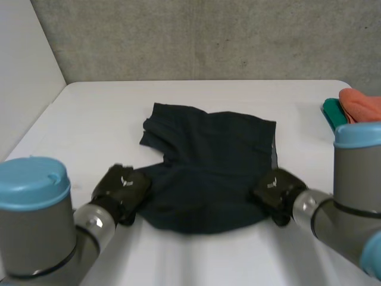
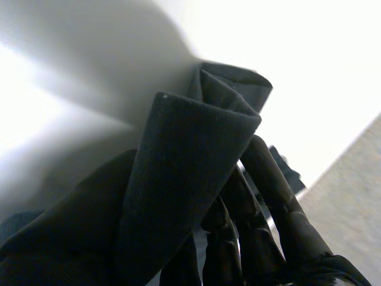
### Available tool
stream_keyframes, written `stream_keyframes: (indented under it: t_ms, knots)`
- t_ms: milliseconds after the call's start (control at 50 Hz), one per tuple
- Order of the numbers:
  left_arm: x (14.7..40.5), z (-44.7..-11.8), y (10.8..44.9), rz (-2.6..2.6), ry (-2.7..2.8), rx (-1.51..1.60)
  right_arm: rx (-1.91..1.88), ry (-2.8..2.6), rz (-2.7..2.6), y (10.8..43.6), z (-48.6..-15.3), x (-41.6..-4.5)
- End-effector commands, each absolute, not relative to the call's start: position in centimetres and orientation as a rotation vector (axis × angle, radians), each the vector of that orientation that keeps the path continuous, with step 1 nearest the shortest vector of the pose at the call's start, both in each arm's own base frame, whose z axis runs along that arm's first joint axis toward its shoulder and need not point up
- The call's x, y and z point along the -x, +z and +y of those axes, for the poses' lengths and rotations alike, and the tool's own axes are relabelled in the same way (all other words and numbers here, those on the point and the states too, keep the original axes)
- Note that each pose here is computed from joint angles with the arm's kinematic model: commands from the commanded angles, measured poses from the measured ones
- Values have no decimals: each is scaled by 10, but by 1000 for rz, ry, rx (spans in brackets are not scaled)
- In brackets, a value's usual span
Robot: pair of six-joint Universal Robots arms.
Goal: Fold the laundry.
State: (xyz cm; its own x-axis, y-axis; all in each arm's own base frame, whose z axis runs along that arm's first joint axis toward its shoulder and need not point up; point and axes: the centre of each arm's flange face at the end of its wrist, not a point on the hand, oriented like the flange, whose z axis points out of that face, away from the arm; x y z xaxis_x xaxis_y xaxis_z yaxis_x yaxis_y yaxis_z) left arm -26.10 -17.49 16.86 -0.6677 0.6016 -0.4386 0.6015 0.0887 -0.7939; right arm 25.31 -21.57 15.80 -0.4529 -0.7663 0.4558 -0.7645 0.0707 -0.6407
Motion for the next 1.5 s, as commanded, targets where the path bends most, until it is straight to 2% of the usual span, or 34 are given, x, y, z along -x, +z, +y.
stream_keyframes:
  t_ms: [20, 160, 320, 440, 480, 560, 660, 880, 1500]
  knots:
    - [244, -145, 172, -2406, 1504, 1349, 1700, -1195, 2327, 154, -179, -237]
    - [245, -152, 203, -2322, 1681, 1275, 1632, -1324, 2332, 155, -186, -226]
    - [255, -201, 235, -2158, 1952, 1130, 1587, -1450, 2276, 150, -192, -227]
    - [277, -257, 215, -2047, 1970, 1131, 1559, -1488, 2269, 147, -193, -228]
    - [277, -282, 202, -2078, 1951, 1121, 1542, -1495, 2272, 146, -194, -228]
    - [278, -312, 176, -2147, 1896, 1113, 1507, -1500, 2276, 144, -194, -228]
    - [274, -336, 155, -2190, 1841, 1076, 1499, -1500, 2278, 141, -192, -227]
    - [278, -349, 133, -2139, 1691, 934, 1497, -1517, 2270, 140, -193, -228]
    - [293, -376, 110, -2097, 1723, 937, 1494, -1519, 2270, 138, -193, -228]
